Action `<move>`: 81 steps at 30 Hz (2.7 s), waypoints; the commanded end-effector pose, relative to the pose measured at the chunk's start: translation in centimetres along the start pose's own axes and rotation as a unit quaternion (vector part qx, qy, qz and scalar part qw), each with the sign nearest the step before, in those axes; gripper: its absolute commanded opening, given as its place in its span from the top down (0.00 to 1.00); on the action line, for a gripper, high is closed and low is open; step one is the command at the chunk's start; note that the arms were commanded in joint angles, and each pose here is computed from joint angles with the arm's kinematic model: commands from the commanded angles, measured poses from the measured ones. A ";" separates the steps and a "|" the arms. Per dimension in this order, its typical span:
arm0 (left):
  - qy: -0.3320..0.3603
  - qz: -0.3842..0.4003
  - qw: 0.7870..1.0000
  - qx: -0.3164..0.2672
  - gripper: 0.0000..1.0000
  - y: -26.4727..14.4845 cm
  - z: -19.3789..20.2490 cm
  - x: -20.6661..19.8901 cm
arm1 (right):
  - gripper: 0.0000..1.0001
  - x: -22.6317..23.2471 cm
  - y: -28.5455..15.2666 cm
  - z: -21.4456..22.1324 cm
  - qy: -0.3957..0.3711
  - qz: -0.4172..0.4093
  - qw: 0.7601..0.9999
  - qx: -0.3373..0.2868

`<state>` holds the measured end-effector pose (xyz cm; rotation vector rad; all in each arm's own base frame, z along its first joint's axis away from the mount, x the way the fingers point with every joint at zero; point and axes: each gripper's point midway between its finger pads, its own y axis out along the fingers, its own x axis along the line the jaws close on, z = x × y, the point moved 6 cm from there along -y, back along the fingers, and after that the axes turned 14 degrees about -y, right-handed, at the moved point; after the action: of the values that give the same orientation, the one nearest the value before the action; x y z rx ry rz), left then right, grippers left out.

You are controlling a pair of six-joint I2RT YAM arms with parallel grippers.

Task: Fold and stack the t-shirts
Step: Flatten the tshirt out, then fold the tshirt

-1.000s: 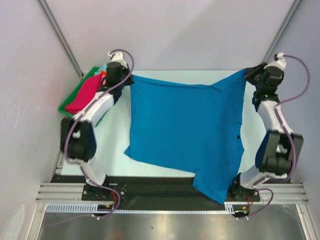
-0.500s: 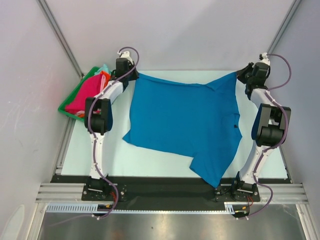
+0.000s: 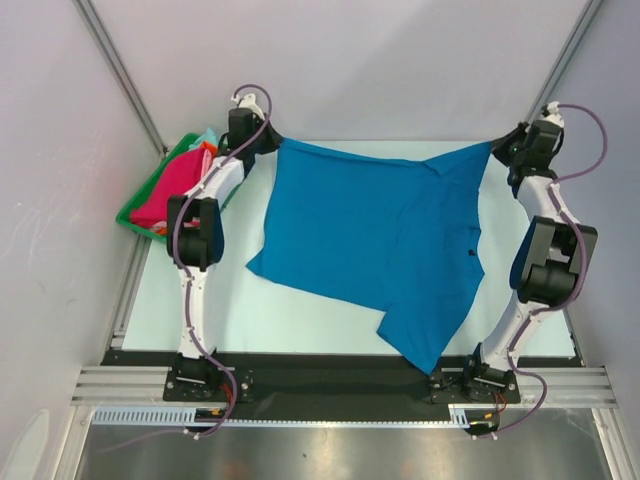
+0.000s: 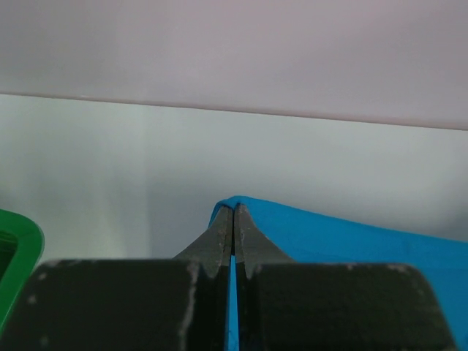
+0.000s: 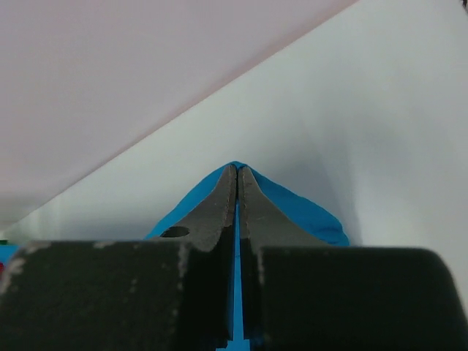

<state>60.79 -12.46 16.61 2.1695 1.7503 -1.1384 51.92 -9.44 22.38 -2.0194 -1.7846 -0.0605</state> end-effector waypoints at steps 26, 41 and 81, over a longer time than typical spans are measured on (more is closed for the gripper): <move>0.138 0.254 0.875 -0.389 1.00 -58.5 -13.3 -23.8 | 1.00 16.3 -53.0 -24.3 -0.035 -0.134 0.848 -0.511; 0.121 0.167 0.907 -0.367 0.99 -49.9 -14.4 -21.0 | 1.00 14.7 -42.3 -22.7 -0.058 -0.113 0.901 -0.415; -0.027 0.057 0.997 0.051 1.00 -0.6 2.2 2.1 | 1.00 4.1 -4.3 1.8 -0.008 0.012 0.997 0.076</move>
<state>59.98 -11.98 10.87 2.2450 1.5935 -1.2400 49.31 -4.30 18.96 -1.9380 -1.7695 0.1671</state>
